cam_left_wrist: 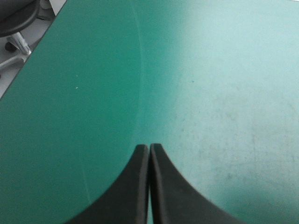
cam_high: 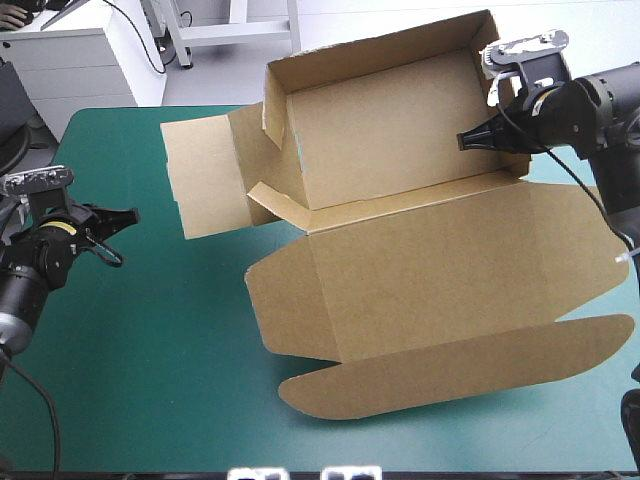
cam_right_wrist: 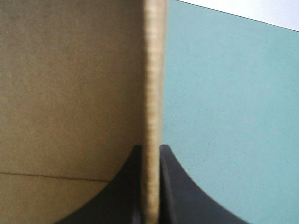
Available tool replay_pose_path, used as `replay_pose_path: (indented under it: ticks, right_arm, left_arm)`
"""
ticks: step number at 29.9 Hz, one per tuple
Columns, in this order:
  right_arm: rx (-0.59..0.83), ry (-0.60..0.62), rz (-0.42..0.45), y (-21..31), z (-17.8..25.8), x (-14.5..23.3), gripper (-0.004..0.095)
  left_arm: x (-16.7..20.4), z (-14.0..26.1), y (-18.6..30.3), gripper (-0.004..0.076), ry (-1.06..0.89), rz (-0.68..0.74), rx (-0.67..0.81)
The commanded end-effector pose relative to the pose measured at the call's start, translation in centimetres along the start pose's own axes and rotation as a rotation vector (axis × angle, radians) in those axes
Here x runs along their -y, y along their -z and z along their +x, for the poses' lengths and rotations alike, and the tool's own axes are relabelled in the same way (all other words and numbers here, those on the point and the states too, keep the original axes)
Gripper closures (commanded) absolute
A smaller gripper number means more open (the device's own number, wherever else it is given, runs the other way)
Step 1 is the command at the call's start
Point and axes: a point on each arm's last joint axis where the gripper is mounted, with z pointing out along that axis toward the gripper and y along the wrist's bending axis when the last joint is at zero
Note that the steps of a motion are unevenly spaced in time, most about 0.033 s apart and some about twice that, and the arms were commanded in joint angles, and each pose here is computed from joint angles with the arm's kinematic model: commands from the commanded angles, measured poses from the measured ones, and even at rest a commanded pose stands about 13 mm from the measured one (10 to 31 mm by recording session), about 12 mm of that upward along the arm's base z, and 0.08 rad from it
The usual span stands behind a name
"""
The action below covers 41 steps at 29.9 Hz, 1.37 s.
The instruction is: Fold the box
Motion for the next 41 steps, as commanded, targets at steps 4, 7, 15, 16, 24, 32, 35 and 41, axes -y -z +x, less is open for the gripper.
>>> replay_pose_path:
  ticks: [4, 7, 15, 16, 24, 32, 35, 41]
  right_arm:
    - [0.084, -0.028, -0.009, 3.5, -0.1, 0.4, 0.0928]
    - [0.091, -0.015, -0.025, 3.8, -0.1, 0.3, 0.0928]
    - [0.096, -0.003, -0.056, 3.9, -0.1, 0.0, 0.0928]
    - [0.099, -0.003, -0.056, 3.8, -0.2, 0.0, 0.0928]
    - [0.168, -0.007, -0.122, 2.7, -1.2, -0.7, 0.0928]
    - [0.095, 0.007, -0.132, -0.9, -1.5, -1.1, 0.0928]
    - [0.076, 0.006, -0.138, -2.4, -1.6, -1.4, 0.0928]
    - [0.046, 0.003, -0.157, -4.3, -1.7, -1.7, 0.0926]
  left_arm:
    - [1.2, -2.9, -3.4, 0.0731, 0.103, 0.161, 0.041]
    - [2.5, -3.1, -6.0, 0.0731, 0.17, 0.32, -0.005]
    - [5.4, -4.0, -9.0, 0.0732, 0.443, 0.741, 0.08]
    - [5.6, -4.0, -9.0, 0.0732, 0.443, 0.778, 0.085]
    - [8.9, -3.2, -8.3, 0.0732, 0.377, 1.032, 0.038]
    - [10.9, -3.9, -6.4, 0.0732, 0.317, 1.274, 0.032]
    - [11.5, -4.5, -5.2, 0.0732, 0.279, 1.388, 0.042]
    - [13.7, -4.5, -4.3, 0.0732, 0.239, 1.46, 0.025]
